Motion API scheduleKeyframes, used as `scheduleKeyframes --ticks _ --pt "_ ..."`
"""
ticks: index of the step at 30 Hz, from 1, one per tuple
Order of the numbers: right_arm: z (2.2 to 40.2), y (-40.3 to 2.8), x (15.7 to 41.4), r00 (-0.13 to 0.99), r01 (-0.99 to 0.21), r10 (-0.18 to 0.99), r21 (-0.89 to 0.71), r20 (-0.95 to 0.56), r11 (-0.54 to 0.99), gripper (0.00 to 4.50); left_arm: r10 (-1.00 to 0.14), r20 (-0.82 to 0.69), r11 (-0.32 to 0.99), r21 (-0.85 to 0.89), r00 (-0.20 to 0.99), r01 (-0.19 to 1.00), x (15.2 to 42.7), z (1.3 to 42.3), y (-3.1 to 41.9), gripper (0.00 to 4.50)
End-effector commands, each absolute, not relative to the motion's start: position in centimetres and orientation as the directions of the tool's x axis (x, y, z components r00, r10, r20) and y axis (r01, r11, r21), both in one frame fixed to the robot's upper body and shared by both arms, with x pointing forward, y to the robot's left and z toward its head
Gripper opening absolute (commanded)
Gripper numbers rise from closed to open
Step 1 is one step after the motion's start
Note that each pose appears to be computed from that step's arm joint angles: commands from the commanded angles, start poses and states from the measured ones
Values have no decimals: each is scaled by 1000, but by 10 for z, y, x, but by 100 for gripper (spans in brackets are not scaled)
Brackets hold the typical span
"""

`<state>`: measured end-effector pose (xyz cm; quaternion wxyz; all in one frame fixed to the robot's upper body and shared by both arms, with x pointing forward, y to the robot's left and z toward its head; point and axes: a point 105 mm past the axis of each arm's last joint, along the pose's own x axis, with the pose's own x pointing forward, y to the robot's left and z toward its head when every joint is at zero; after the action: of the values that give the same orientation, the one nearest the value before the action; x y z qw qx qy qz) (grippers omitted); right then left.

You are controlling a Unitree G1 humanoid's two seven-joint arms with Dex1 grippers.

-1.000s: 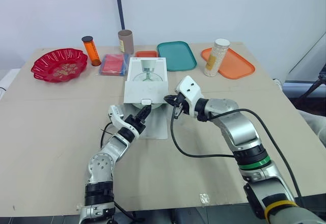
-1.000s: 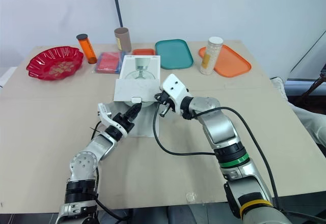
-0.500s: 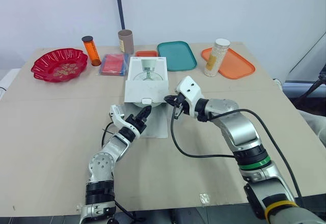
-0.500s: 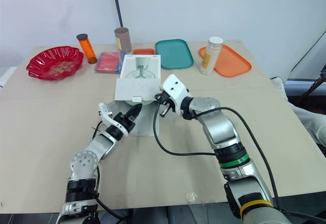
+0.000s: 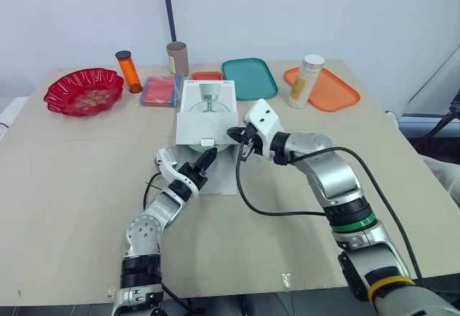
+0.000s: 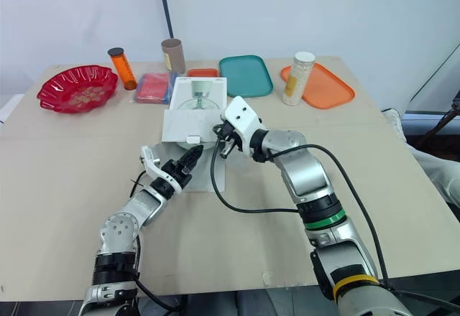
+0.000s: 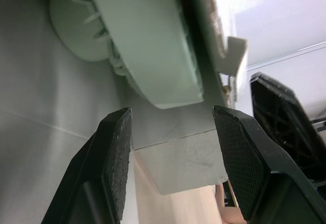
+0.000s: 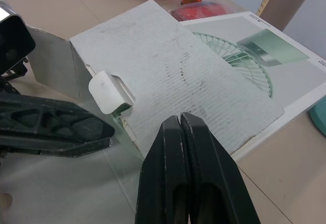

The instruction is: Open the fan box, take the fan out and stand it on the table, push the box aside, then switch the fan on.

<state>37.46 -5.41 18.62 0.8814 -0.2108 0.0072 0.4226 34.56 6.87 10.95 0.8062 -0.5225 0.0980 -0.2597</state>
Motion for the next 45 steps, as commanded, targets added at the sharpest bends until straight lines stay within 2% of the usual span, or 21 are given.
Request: scheduleKeyframes --ticks 1,12,33,34,35,38,39,45 --pt "204 -53 375 645 -730 752 -399 -136 555 0 -509 124 304 -900 852 313 346 109 72 268" --pt "200 -54 374 645 -733 750 -398 -148 552 0 -468 143 276 -914 872 297 352 112 76 268" --pt "188 -56 374 659 -729 732 -384 -173 566 0 -463 162 235 -925 871 297 354 116 72 268" --pt "188 -57 374 660 -729 731 -384 -174 566 0 -462 163 232 -926 872 296 355 115 72 245" --pt "187 -57 374 660 -729 730 -385 -175 567 0 -461 164 231 -927 872 297 355 116 72 196" --pt "187 -58 374 662 -728 729 -385 -175 568 0 -456 168 227 -927 874 297 357 117 72 145" --pt "187 -58 374 662 -727 729 -385 -175 568 0 -455 170 225 -928 874 298 357 117 71 102" --pt "188 -58 375 664 -724 728 -388 -171 570 0 -473 162 222 -929 866 295 354 116 71 98"
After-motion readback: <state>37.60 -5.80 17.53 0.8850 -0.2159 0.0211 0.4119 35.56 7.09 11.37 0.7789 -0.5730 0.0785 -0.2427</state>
